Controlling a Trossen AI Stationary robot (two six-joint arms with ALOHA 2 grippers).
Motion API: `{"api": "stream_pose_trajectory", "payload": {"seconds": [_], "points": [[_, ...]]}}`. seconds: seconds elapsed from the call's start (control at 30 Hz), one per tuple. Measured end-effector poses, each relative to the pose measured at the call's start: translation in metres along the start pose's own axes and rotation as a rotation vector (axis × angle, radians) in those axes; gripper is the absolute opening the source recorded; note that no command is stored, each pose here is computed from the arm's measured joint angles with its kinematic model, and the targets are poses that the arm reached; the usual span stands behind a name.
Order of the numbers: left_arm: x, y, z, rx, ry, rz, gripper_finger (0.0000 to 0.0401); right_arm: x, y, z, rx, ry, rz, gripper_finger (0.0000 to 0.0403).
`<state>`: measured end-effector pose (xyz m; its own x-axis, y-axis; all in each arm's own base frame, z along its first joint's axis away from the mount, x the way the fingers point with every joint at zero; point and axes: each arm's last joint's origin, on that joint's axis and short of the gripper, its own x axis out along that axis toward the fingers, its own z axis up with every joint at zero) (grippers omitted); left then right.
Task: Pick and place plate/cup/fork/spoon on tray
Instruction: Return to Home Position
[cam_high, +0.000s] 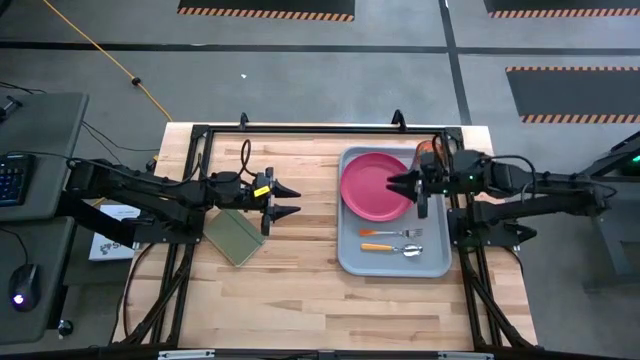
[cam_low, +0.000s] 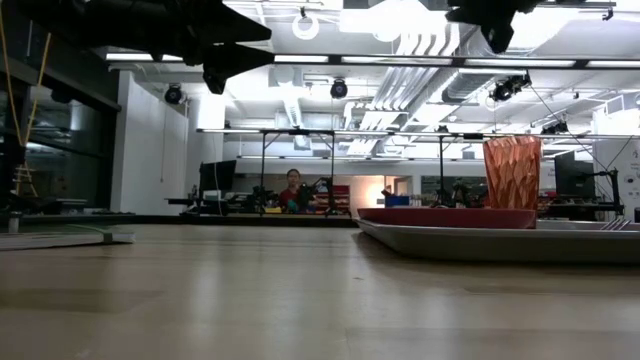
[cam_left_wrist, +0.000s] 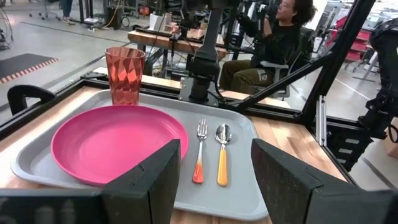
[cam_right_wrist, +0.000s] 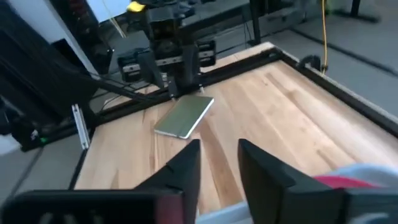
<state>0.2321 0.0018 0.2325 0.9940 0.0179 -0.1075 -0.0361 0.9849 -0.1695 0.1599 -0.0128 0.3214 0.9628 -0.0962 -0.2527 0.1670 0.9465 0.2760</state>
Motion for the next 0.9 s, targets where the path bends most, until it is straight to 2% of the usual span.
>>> {"api": "stream_pose_trajectory", "payload": {"seconds": [0.27, 0.43, 0.6, 0.73, 0.9], "points": [[0.0, 0.0, 0.0, 0.01, -0.002, 0.004, 0.0188, -0.018, 0.01, 0.007, -0.082, -0.075, -0.018, 0.0006], [-0.001, 0.001, 0.002, 0.047, -0.019, 0.04, 0.0188, -0.023, 0.008, 0.002, -0.085, -0.053, -0.033, 0.0007], [-0.015, -0.001, 0.018, 0.1, -0.102, 0.054, 0.0176, -0.024, 0.007, -0.001, -0.082, -0.032, -0.042, 0.0004], [-0.034, -0.004, 0.029, 0.109, -0.14, 0.044, 0.0136, -0.025, 0.007, -0.002, -0.07, -0.018, -0.046, 0.0001], [-0.052, -0.012, 0.013, 0.135, -0.125, 0.034, 0.0039, -0.025, 0.007, -0.003, -0.064, -0.009, -0.048, 0.0001]]}}
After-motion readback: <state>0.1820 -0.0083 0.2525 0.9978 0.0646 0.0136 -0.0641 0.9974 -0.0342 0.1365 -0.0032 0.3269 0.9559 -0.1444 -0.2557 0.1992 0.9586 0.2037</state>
